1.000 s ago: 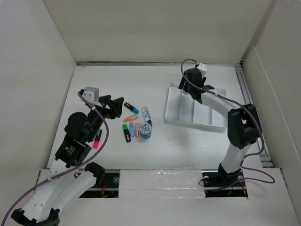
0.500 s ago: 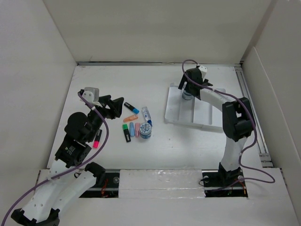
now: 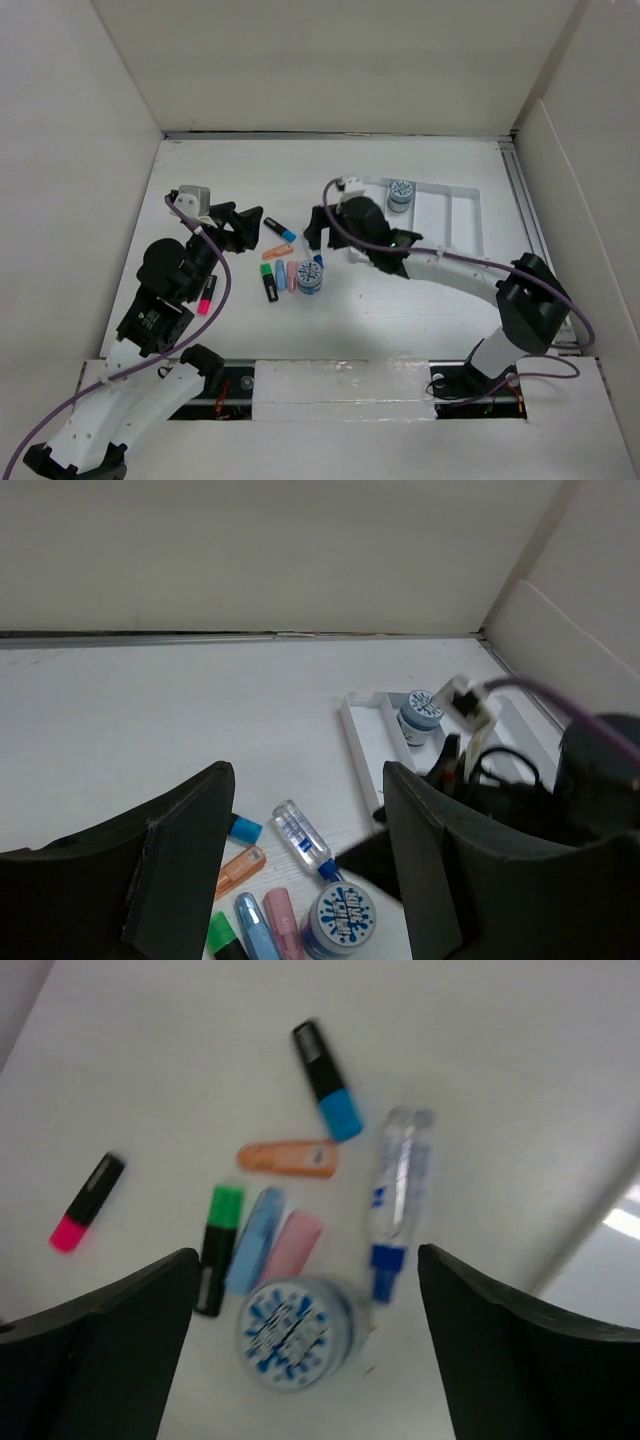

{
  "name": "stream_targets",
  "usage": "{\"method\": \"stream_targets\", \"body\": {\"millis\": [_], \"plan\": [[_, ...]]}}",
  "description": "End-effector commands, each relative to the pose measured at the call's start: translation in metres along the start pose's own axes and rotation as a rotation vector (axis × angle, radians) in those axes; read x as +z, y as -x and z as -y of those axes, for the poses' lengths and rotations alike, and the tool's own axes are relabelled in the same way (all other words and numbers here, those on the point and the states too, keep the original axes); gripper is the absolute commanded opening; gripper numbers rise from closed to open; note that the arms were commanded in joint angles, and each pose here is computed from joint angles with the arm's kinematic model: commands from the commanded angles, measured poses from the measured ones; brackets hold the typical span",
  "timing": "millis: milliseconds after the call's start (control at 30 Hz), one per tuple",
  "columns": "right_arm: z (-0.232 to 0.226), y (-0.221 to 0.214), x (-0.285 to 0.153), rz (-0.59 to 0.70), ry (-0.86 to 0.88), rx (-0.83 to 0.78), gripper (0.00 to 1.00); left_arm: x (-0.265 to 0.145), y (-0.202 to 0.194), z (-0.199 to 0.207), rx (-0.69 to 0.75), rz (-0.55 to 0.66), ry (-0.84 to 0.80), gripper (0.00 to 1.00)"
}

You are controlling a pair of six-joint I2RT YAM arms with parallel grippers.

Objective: Organize the desk

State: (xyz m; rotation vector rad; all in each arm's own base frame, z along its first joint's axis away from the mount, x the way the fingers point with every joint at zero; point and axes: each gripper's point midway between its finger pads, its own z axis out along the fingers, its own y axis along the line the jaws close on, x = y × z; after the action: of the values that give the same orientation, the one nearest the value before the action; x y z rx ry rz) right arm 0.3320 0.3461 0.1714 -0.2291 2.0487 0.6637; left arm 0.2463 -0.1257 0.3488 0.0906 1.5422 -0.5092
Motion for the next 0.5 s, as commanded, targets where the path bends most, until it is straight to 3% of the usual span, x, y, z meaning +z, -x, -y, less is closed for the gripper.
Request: {"method": "stream_targets", "body": {"millis": [0, 100, 200, 467], "plan": [[-0.043, -0.034, -0.014, -0.056, 0.102, -0.094, 1.0, 0.001, 0.01, 0.005, -0.012, 0.036, -0.016, 0.57], [-0.056, -0.058, -0.019, -0.093, 0.078, -0.161, 1.0, 0.002, 0.01, 0.006, -0.012, 0.035, -0.021, 0.57], [-0.041, -0.085, -0.001, -0.162, -0.023, -0.191, 1.0, 0.002, 0.009, 0.006, -0.014, 0.033, -0.022, 0.57], [-0.024, -0.105, 0.013, -0.159, -0.18, -0.223, 1.0, 0.0, 0.012, 0.006, -0.014, 0.043, -0.024, 0.57]]}}
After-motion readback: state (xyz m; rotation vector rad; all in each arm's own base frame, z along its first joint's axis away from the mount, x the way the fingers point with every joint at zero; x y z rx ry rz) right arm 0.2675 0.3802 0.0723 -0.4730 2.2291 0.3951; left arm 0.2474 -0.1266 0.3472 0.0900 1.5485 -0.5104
